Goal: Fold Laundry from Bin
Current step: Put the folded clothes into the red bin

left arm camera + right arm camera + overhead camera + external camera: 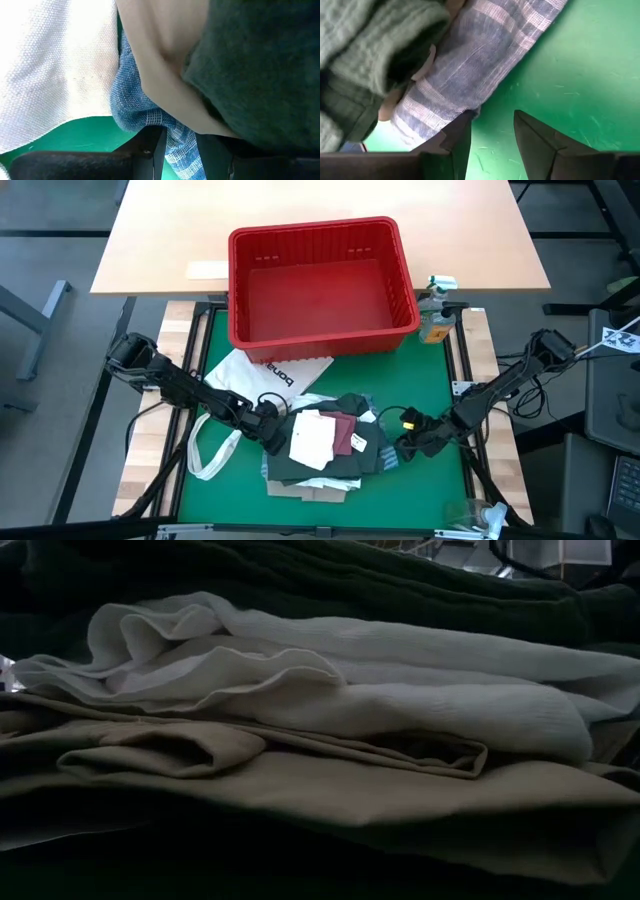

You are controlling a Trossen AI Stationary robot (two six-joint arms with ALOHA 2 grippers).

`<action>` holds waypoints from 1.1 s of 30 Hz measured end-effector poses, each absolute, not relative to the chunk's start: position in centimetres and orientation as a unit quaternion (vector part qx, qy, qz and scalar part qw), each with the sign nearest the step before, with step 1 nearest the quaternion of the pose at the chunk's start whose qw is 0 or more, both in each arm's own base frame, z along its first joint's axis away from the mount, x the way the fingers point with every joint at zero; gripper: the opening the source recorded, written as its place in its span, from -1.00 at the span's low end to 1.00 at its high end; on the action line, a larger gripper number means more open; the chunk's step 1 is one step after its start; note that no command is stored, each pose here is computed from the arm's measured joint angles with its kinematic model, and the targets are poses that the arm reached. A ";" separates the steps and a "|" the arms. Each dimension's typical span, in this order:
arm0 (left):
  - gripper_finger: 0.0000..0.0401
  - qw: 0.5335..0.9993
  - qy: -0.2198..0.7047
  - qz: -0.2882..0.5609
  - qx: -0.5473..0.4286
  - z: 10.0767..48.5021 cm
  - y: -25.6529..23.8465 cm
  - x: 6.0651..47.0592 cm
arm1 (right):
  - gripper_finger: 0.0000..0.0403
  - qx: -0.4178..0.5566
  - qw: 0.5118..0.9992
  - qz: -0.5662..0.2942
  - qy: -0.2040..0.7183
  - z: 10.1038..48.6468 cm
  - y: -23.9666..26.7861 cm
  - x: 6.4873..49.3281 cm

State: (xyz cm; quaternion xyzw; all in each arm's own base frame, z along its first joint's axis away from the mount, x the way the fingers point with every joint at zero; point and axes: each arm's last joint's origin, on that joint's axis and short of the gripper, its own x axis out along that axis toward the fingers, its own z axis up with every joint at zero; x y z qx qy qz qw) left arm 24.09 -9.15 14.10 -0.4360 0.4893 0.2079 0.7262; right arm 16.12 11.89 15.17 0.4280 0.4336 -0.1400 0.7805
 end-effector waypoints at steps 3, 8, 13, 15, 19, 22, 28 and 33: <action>-0.52 0.726 0.489 0.208 -0.436 14.1 -9.2 24.1 | -0.26 0.447 0.765 -0.139 0.443 15.3 11.2 16.6; -0.52 0.726 0.489 0.208 -0.436 14.1 -9.2 24.1 | -0.26 0.503 0.702 -0.095 0.495 15.9 9.9 17.2; -0.52 0.726 0.489 0.208 -0.436 14.1 -9.2 24.1 | -0.26 0.525 0.683 -0.093 0.500 16.1 8.7 17.7; -0.52 0.726 0.489 0.208 -0.436 14.1 -9.2 24.1 | -0.26 0.521 0.691 -0.098 0.492 16.1 8.3 17.9; -0.52 0.726 0.489 0.208 -0.436 14.1 -9.2 24.1 | -0.26 0.511 0.716 -0.131 0.458 16.1 7.8 18.2; -0.52 0.726 0.489 0.208 -0.436 14.1 -9.2 24.1 | -0.26 0.502 0.732 -0.154 0.435 16.0 7.6 18.3; -0.52 0.726 0.489 0.208 -0.436 14.1 -9.2 24.1 | -0.26 0.498 0.730 -0.167 0.437 15.6 7.6 18.4; -0.52 0.727 0.490 0.207 -0.434 14.1 -9.2 24.1 | -0.26 0.508 0.712 -0.187 0.447 14.3 8.0 19.1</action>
